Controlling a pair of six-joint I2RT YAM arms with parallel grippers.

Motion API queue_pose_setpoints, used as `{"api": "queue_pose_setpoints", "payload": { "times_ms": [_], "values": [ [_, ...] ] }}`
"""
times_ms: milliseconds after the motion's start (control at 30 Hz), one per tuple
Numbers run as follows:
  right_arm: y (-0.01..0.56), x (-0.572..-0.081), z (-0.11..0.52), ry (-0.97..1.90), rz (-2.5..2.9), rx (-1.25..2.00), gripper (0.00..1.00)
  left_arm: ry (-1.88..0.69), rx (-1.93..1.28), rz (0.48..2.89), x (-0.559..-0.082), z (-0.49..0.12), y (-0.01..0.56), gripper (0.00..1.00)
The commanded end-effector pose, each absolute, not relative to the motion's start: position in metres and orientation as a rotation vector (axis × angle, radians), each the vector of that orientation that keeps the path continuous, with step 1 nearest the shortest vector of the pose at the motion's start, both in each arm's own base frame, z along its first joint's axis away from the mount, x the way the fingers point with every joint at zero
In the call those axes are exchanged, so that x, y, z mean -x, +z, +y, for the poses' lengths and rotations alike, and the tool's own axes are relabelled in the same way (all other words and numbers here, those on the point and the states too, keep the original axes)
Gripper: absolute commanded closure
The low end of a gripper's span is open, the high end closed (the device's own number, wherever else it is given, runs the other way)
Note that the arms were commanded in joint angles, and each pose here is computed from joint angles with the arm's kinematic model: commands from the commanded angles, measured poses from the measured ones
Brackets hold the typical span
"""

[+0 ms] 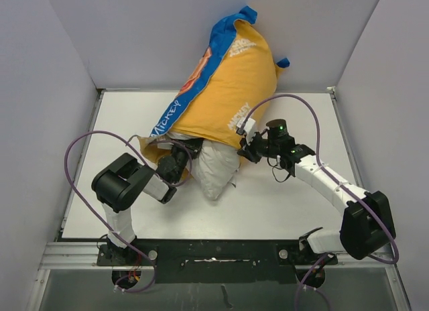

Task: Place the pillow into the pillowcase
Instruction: Stuff the pillow into the pillowcase.

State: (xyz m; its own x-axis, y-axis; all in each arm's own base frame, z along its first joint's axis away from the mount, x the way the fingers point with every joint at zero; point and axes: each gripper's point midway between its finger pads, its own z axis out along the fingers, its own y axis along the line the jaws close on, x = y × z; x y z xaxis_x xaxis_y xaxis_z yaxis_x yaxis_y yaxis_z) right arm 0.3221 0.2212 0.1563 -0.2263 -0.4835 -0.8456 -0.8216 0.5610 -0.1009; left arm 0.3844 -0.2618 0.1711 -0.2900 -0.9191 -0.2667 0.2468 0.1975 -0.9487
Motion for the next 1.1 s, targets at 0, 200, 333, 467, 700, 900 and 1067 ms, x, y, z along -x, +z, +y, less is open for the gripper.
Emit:
{"api": "queue_pose_setpoints", "payload": {
  "times_ms": [0, 200, 333, 467, 700, 900, 1067],
  "values": [
    [0.214, -0.218, 0.283, 1.148, 1.432, 1.465, 1.00, -1.395, 0.640, 1.310, -0.384, -0.270, 0.207, 1.00],
    [0.256, -0.177, 0.313, 1.331, 1.300, 1.626, 1.00, -1.435, 0.554, 1.234, -0.376, -0.282, 0.250, 1.00],
    [0.282, -0.244, 0.306, 1.268, 1.466, 1.372, 1.00, -1.470, 0.484, 1.227, -0.352, -0.304, 0.270, 1.00],
    [0.282, -0.284, 0.270, 1.237, 1.552, 1.199, 1.00, -1.502, 0.389, 1.313, -0.329, -0.325, 0.268, 1.00],
    [0.278, -0.280, 0.238, 1.280, 1.600, 1.097, 1.00, -1.513, 0.170, 1.675, -0.308, -0.340, 0.200, 0.66],
    [0.258, -0.283, 0.221, 1.356, 1.662, 1.013, 1.00, -1.362, 0.033, 1.869, -0.293, -0.300, 0.168, 0.16],
    [0.254, -0.284, 0.220, 1.361, 1.672, 1.002, 1.00, -1.159, -0.040, 1.912, -0.284, -0.254, 0.195, 0.02]
  ]
}}
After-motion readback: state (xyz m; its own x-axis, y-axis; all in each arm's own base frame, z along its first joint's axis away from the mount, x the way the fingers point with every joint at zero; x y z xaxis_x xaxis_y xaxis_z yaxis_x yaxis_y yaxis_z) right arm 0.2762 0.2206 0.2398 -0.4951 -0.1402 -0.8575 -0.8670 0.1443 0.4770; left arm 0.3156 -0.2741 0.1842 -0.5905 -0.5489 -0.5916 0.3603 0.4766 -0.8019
